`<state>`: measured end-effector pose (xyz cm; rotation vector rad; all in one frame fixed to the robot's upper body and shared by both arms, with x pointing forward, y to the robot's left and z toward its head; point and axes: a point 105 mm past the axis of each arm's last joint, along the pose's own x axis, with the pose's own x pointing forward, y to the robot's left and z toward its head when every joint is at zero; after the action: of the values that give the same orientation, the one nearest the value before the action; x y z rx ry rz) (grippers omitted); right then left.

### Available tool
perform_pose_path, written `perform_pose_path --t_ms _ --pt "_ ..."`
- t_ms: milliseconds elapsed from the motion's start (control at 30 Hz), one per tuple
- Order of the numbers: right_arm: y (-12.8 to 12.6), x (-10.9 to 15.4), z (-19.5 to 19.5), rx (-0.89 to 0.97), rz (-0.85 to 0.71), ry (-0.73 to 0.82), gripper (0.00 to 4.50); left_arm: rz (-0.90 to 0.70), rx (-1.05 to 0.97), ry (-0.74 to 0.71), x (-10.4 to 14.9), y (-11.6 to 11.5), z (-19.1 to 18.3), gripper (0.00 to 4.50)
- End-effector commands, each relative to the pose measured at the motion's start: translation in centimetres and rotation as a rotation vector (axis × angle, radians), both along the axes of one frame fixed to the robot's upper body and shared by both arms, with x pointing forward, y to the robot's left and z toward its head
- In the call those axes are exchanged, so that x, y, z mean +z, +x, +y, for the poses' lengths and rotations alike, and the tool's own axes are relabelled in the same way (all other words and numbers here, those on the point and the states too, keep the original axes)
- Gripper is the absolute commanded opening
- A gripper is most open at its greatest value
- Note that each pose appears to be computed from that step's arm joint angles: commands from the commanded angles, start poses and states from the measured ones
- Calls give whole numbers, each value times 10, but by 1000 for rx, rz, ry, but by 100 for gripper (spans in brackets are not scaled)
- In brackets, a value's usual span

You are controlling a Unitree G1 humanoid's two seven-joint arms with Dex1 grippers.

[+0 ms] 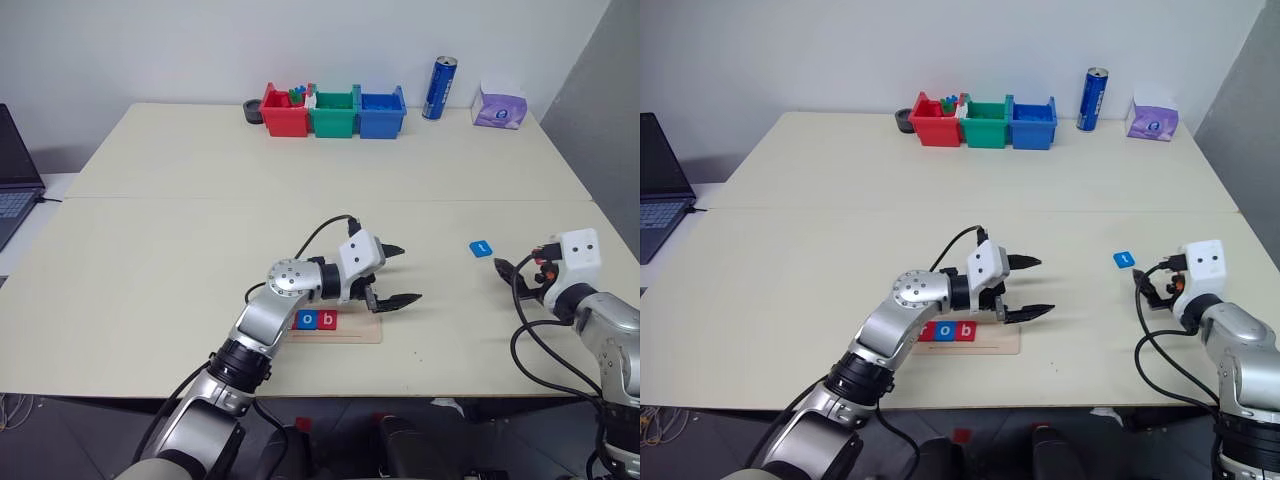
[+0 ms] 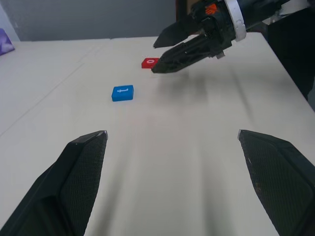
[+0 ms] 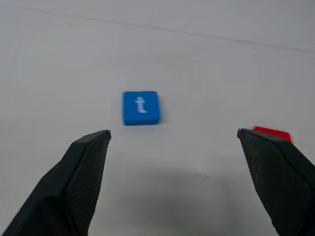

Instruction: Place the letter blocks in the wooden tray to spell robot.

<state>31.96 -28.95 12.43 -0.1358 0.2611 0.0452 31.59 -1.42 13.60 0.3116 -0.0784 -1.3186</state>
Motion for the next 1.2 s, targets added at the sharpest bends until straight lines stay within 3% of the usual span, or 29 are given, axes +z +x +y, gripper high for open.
perform_pose_path --t_ms 33,800,1100,1200 --pt "4 15 -30 -138 -67 -2 445 -77 -9 -60 24 2 -17 450" --pt "46 -19 -59 -175 20 74 445 -82 -58 -93 33 -14 -26 450" --pt "47 -26 -63 -194 35 89 445 -81 -59 -88 33 -15 -24 450" --pt "44 -30 -64 -202 46 80 380 -80 -55 -88 32 -14 -24 450"
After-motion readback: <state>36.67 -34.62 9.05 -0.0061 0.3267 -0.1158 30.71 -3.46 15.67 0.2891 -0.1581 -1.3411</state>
